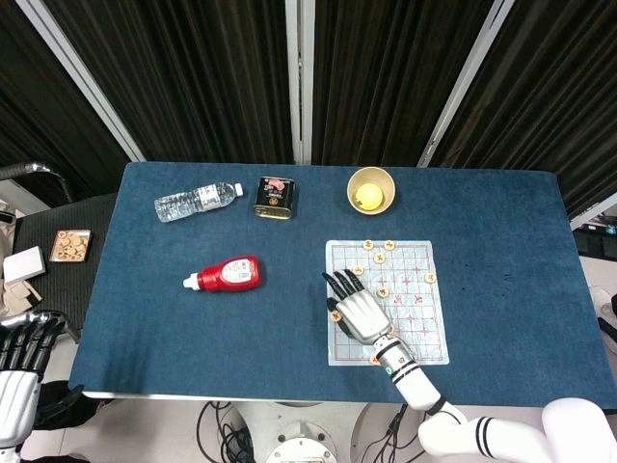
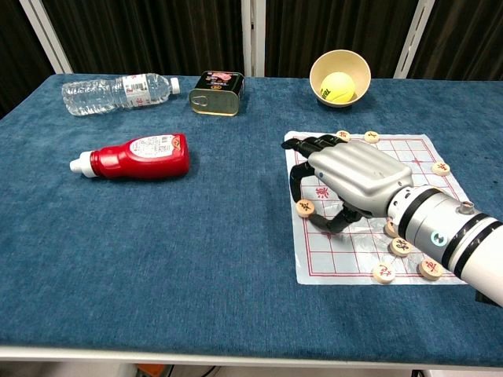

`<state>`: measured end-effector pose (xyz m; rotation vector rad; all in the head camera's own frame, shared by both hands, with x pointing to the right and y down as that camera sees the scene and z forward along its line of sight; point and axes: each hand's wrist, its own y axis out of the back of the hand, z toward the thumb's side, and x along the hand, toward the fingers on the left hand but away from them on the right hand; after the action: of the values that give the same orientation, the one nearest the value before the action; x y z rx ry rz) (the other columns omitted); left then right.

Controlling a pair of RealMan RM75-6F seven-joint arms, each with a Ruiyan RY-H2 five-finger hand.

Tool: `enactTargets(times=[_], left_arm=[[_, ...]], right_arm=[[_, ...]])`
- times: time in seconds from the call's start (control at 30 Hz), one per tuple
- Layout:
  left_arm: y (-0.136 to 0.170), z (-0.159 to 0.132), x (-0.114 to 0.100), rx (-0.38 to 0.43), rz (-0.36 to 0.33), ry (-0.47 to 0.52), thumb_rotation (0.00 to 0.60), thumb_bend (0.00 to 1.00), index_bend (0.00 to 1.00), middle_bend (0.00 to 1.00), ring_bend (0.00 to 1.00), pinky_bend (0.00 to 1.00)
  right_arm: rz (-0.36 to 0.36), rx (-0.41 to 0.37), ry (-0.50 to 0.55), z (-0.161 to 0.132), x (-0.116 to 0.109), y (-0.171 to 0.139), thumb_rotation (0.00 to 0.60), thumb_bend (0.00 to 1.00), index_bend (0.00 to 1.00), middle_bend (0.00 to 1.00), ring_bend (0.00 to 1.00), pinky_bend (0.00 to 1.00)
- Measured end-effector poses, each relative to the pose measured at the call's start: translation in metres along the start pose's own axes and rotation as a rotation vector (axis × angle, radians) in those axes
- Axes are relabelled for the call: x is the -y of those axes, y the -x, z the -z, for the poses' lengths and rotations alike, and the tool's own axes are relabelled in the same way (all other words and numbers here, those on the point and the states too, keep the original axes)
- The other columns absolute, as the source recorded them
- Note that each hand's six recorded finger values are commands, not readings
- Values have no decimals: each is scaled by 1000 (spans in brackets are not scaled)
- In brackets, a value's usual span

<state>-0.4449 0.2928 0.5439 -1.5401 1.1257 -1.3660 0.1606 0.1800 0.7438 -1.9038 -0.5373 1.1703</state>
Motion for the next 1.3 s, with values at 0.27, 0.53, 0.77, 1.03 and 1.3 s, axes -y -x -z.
enactTargets(times=[0.27,0.53,0.77,1.03,1.3], left_arm=[[1,3,1,-4,1,3,600,122,90,67,0,0],[1,5,1,-8,3,4,600,122,90,67,0,0],[1,7,2,-10,6,6,600,123,91,67,0,0],[0,7,2,-11,6,5,600,123,92,67,0,0],[0,7,0,-12,4,3,600,123,92,67,0,0]], right_arm=[[14,18,5,1,-3,6,600,296,494,0,0,0],[11,52,-3,3,-2,13,600,296,493,0,0,0],[8,64,-2,2,0,18,600,296,474,0,0,0],[-4,63,-4,1,1,20,600,286,257,0,0,0],[10,64,7,4,-4,19,600,286,201,0,0,0]])
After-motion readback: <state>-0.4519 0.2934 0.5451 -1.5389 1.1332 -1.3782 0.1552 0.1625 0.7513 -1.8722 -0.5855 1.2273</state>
